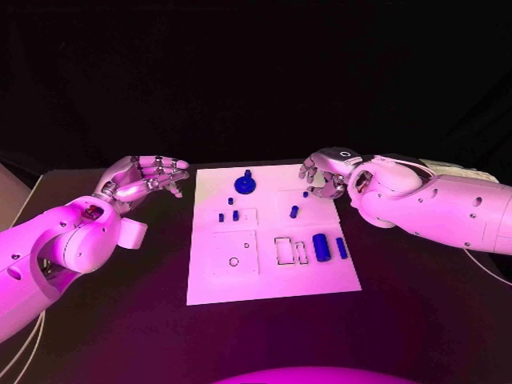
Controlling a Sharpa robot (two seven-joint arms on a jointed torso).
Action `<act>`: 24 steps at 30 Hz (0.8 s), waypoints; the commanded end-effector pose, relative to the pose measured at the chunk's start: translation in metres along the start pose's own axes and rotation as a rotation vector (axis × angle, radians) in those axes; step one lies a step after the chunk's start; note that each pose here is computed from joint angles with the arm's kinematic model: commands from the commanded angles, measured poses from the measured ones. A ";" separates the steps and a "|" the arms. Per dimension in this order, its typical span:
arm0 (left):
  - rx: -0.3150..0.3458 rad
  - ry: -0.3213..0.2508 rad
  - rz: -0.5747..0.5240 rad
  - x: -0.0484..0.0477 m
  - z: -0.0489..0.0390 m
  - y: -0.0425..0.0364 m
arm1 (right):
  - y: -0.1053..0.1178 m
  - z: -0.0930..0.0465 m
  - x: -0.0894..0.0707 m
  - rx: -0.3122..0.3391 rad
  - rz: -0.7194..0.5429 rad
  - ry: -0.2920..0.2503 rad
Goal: Assemble the parts on the task board
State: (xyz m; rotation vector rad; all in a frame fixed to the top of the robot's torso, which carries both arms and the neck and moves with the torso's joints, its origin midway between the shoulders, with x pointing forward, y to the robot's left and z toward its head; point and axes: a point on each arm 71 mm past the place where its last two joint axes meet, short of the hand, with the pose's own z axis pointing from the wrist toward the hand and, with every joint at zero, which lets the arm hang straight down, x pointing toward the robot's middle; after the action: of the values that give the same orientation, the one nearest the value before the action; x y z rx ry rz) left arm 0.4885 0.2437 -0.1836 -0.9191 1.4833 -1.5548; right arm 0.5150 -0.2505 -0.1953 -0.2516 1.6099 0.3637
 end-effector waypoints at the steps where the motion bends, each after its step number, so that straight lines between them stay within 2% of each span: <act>1: 0.042 0.031 -0.103 0.0046 -0.0024 -0.0037 | 0.000 0.000 0.003 0.007 -0.077 0.016; 11: 0.047 0.030 -0.108 0.0042 -0.0057 -0.0052 | 0.001 0.002 0.015 0.018 -0.092 0.068; 24: 0.045 0.031 -0.106 0.0061 -0.0057 -0.0055 | 0.008 0.006 0.028 0.003 -0.091 0.098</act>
State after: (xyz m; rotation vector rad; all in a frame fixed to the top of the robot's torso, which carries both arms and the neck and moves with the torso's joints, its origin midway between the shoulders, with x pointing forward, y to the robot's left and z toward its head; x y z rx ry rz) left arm 0.4816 0.2428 -0.1795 -0.9703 1.4431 -1.6504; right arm 0.5170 -0.2409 -0.2187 -0.3168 1.6683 0.2930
